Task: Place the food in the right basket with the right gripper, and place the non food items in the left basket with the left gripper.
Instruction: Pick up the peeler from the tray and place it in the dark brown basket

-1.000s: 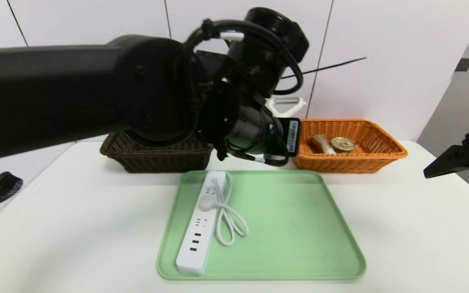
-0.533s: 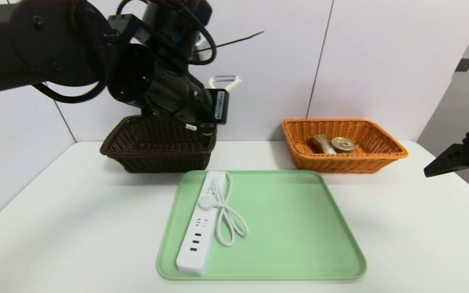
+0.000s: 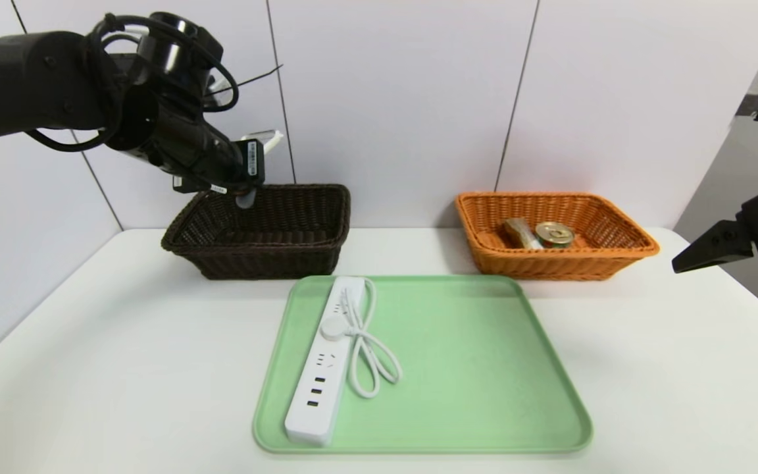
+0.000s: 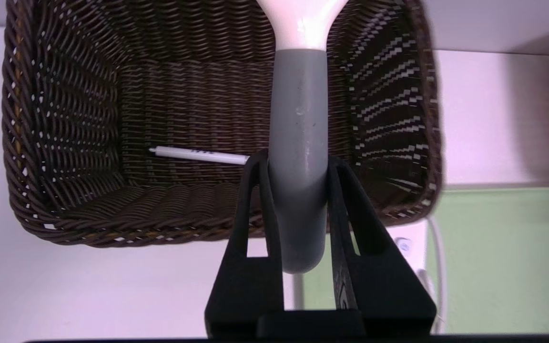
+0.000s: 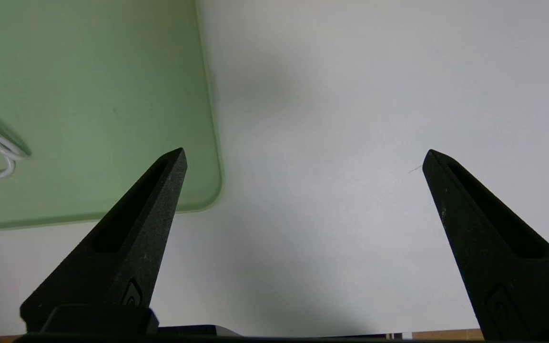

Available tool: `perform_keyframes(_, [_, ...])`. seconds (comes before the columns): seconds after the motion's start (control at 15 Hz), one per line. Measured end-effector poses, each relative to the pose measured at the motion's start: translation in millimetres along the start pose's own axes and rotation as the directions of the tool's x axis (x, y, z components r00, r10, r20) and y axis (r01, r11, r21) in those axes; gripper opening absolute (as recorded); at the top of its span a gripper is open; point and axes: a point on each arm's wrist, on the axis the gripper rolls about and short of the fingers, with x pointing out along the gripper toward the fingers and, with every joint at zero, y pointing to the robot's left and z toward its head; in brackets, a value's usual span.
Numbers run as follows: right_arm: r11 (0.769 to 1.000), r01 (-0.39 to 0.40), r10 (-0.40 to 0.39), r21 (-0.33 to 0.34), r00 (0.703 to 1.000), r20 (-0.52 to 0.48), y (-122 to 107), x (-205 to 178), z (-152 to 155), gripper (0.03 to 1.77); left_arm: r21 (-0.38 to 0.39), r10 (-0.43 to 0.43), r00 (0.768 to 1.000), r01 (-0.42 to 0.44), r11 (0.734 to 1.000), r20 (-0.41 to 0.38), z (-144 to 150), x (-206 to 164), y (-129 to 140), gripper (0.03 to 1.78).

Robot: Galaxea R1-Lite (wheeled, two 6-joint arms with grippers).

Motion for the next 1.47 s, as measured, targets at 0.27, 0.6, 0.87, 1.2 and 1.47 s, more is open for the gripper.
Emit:
perform_keyframes(0.27, [1.0, -0.005, 0.005, 0.002, 1.0, 0.02, 1.2, 0.1, 4.0, 1.71, -0.021, 0.054, 0.997, -0.055, 0.998, -0.058, -5.6, 35.1, 17.2, 0.31])
perform_keyframes(0.6, [1.0, -0.011, 0.01, 0.005, 0.999, 0.039, 2.7, 2.0, 8.3, 1.71, -0.024, 0.09, 0.991, -0.093, 0.995, -0.1, -11.7, 64.8, 29.2, 0.31])
perform_keyframes(0.87, [1.0, -0.011, 0.01, 0.007, 0.999, 0.039, 2.8, 3.2, 8.8, 1.71, -0.021, 0.103, 0.986, -0.107, 0.994, -0.131, -16.9, 76.1, 33.0, 0.31])
perform_keyframes(1.2, [1.0, -0.01, 0.01, 0.006, 0.999, 0.034, 3.0, 4.1, 8.5, 1.71, -0.021, 0.107, 0.984, -0.111, 0.994, -0.141, -19.0, 81.0, 34.1, 0.31])
perform_keyframes(1.47, [1.0, -0.009, 0.009, 0.007, 0.999, 0.034, 2.8, 4.2, 8.5, 1.71, -0.023, 0.113, 0.983, -0.118, 0.993, -0.146, -20.6, 86.2, 35.9, 0.31])
